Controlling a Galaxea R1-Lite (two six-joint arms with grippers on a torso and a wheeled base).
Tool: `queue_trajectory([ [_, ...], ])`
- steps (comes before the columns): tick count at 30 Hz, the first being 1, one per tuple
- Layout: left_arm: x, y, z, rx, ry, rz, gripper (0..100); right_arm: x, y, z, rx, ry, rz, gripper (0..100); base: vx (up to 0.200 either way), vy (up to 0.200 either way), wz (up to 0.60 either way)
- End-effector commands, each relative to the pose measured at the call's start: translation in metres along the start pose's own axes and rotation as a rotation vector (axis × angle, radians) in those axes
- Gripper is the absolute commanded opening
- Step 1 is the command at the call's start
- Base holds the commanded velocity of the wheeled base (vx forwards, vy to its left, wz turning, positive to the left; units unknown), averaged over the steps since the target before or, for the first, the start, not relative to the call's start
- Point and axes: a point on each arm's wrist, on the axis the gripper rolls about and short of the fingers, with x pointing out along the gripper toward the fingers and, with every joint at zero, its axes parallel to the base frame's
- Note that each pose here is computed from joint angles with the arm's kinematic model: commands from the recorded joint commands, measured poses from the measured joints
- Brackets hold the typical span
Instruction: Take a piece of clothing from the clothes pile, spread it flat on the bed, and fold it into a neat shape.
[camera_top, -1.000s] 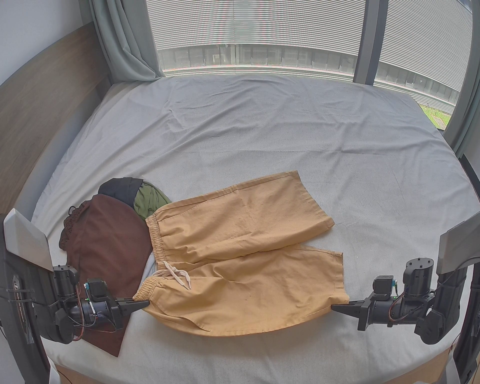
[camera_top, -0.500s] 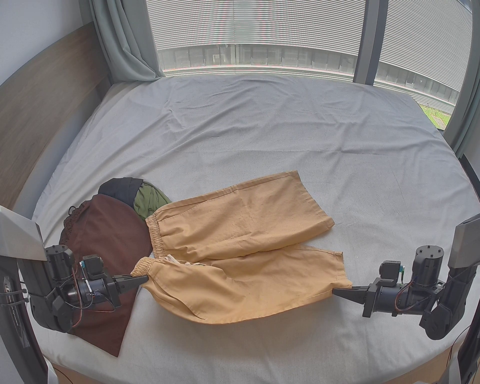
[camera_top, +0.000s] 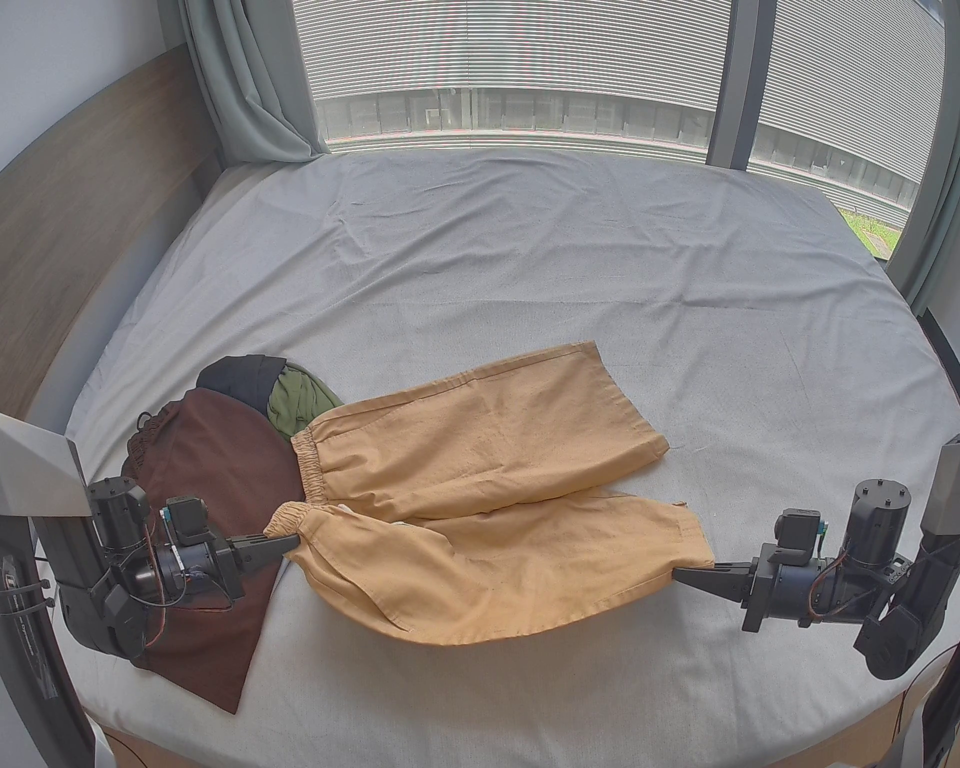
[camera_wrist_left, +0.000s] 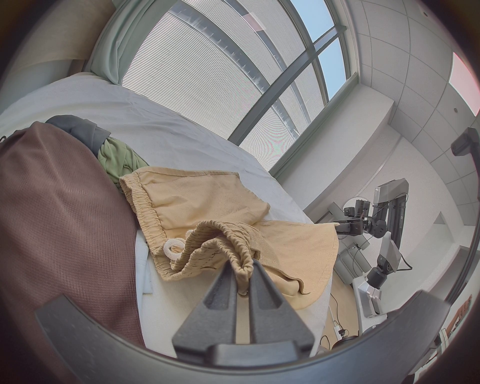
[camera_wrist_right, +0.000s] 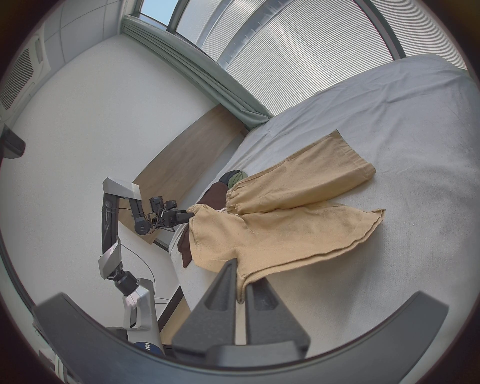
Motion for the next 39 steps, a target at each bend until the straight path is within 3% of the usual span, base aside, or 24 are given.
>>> queue_trajectory([
  [1,0.001,-0.002,0.004,0.015,-0.010,0.007,0,-0.004,0.006,0.005,-0.022,-0.021,0.008,0,0.000,0.000,0.00],
  [39,0.006,0.005,0.016,0.010,-0.054,0.068,0,-0.015,0.016,0.019,-0.079,-0.084,0.033,0,0.000,0.000,0.00],
])
